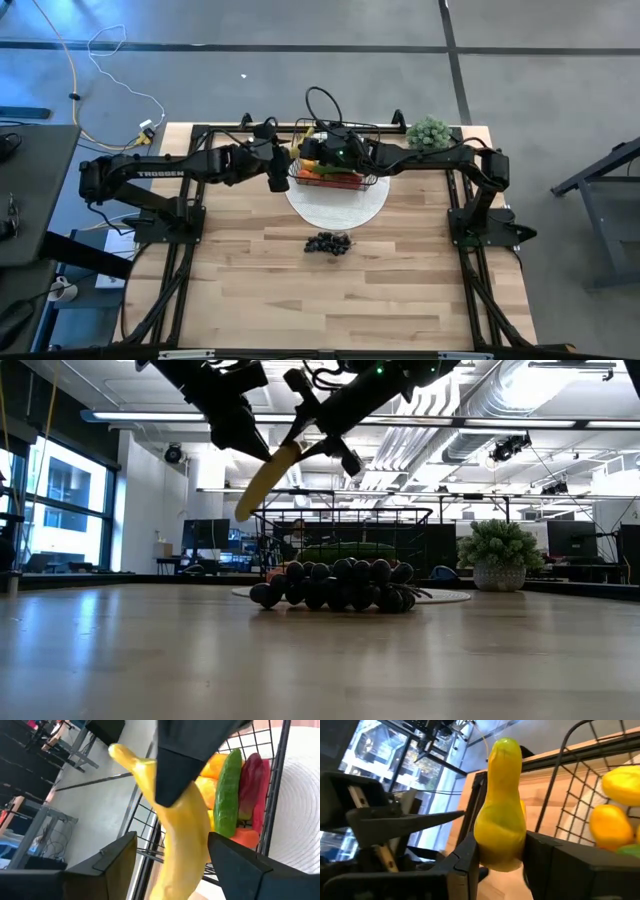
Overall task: Build produce basket
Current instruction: Put the banana into the mesh basket
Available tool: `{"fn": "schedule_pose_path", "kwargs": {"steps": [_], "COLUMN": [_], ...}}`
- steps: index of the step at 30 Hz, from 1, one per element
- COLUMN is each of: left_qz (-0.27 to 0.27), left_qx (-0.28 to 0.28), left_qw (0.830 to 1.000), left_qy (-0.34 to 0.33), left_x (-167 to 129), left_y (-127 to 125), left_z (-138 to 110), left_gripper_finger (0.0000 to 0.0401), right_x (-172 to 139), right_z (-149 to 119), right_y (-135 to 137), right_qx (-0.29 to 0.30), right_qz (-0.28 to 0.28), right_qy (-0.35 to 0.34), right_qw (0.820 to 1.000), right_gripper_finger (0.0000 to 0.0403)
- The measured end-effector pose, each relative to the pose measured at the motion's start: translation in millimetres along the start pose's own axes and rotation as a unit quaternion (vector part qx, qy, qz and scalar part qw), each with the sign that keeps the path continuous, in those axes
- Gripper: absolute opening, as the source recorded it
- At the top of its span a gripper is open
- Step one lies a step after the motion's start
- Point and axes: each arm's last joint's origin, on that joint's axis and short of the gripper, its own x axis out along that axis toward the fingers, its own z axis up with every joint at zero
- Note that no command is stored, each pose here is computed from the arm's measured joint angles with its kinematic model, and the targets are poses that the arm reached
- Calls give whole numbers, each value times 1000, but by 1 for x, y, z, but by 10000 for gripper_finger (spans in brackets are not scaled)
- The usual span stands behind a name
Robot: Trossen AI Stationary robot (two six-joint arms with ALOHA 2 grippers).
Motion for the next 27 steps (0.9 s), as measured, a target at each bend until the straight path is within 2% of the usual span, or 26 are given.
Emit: {"fn": "schedule_pose_path", "kwargs": {"steps": [5,9,22,27], "left_qz": [-35,-57,-52,-45], "left_qx": [9,-15,-62,-69], "left_qw": [999,998,997,997], "left_qy": [16,21,1,-3], "left_x": [-6,-11,-24,-26], "left_y": [3,7,26,30], "left_z": [3,7,26,30], "left_gripper_finger": [232,231,231,231], "right_x": [0,1,-21,-31], "right_z": [0,1,40,57], "right_y": [-4,-5,-9,-9], "right_qx": [-26,-43,-110,-129], "right_qz": [-20,-23,-47,-31], "right_qy": [-2,3,-2,18], "right_qw": [999,999,993,991], "right_gripper_finger": [89,90,93,93]}}
